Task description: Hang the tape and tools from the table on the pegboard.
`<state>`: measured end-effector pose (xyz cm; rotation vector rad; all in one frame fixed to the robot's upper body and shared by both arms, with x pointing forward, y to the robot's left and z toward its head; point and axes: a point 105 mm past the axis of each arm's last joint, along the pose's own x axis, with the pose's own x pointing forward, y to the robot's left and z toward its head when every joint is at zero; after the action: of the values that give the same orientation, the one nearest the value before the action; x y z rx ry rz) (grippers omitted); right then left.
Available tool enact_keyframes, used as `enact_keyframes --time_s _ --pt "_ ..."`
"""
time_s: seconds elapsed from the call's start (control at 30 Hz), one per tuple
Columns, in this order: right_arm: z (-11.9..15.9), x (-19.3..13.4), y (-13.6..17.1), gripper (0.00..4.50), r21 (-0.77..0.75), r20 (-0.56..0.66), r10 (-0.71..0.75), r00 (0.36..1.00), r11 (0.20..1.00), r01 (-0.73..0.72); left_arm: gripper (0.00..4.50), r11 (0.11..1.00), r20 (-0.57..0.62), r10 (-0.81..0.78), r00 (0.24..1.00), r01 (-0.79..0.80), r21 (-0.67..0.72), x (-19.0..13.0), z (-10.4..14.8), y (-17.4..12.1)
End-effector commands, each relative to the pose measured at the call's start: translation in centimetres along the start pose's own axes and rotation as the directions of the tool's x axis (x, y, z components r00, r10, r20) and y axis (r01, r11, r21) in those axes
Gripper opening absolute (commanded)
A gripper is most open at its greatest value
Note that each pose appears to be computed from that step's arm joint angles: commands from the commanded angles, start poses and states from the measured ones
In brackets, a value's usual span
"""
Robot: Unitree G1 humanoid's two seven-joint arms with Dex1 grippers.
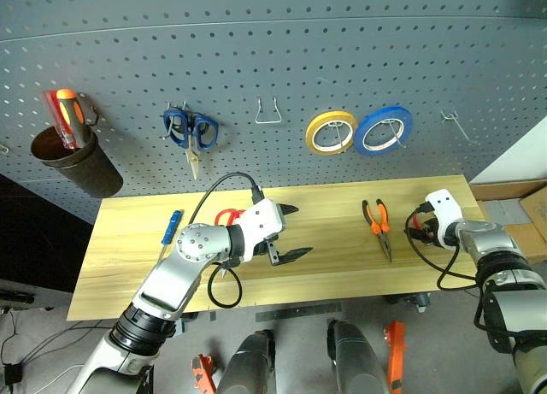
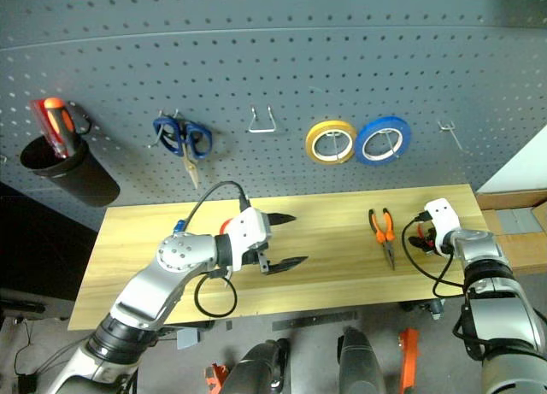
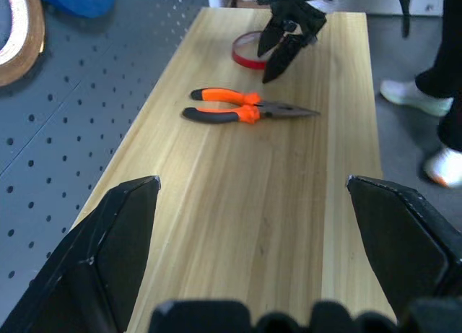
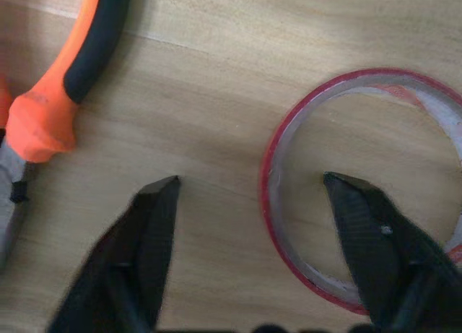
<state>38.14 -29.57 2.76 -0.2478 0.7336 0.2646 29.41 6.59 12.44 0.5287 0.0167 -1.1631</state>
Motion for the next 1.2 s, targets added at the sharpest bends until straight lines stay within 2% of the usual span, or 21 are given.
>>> enact_keyframes --time_s 0.03,0.17,0.2,0.37,0.5,0.6,0.67,0.73,0.8,0.93,1.03,1.2 --pt "-1.1 0.0 -0.1 1.71 -0.020 -0.055 0.010 0.998 1.000 -0.011 4.50 0.999 0.013 -0.017 1.000 0.016 0.038 -0.1 0.4 -0.3" --pt "-1.8 0.3 0.4 0.27 -0.057 -0.071 0.016 0.997 0.998 -0.021 4.50 0.998 0.019 -0.032 0.999 0.031 0.052 0.1 0.5 -0.4" --pt "-1.9 0.3 0.4 0.04 -0.066 -0.073 0.018 0.997 0.998 -0.023 4.50 0.998 0.021 -0.036 0.999 0.035 0.054 0.1 0.5 -0.4" --pt "-1.6 0.4 0.5 0.04 -0.126 -0.031 0.006 1.000 0.992 -0.010 4.50 0.995 0.032 -0.088 0.996 0.087 0.052 0.4 0.8 -0.8" --pt "1.0 -2.4 -0.3 0.04 -0.216 0.157 -0.036 0.987 0.974 0.070 4.50 0.994 0.076 -0.102 0.992 0.099 0.051 0.6 2.1 -0.5" --pt "2.6 -6.1 -0.1 0.04 -0.256 0.296 -0.130 0.946 0.944 0.210 4.50 0.994 0.115 -0.096 0.989 0.088 0.066 0.9 3.1 -0.2" --pt "3.6 -8.6 0.4 0.04 -0.246 0.383 -0.195 0.903 0.921 0.303 4.50 0.994 0.139 -0.088 0.986 0.078 0.075 1.1 3.7 0.1" --pt "5.8 -12.7 2.8 0.04 -0.176 0.552 -0.244 0.797 0.901 0.398 4.50 0.995 0.191 -0.070 0.979 0.057 0.076 1.5 4.9 0.6" --pt "7.3 -15.7 5.1 0.04 -0.119 0.656 -0.264 0.707 0.889 0.441 4.50 0.996 0.230 -0.057 0.972 0.040 0.075 1.9 5.8 1.0" --pt "10.3 -18.0 7.2 0.04 -0.072 0.758 -0.239 0.607 0.894 0.442 4.50 0.998 0.287 -0.030 0.958 0.011 0.067 2.4 7.2 1.8" --pt "12.4 -18.6 5.9 0.04 0.018 0.789 -0.269 0.553 0.909 0.417 4.50 0.997 0.310 -0.018 0.951 -0.004 0.071 2.8 7.9 2.2" --pt "13.9 -17.7 3.0 0.04 0.139 0.790 -0.307 0.531 0.933 0.333 4.50 0.997 0.316 0.000 0.949 -0.024 0.072 2.9 8.1 2.5"
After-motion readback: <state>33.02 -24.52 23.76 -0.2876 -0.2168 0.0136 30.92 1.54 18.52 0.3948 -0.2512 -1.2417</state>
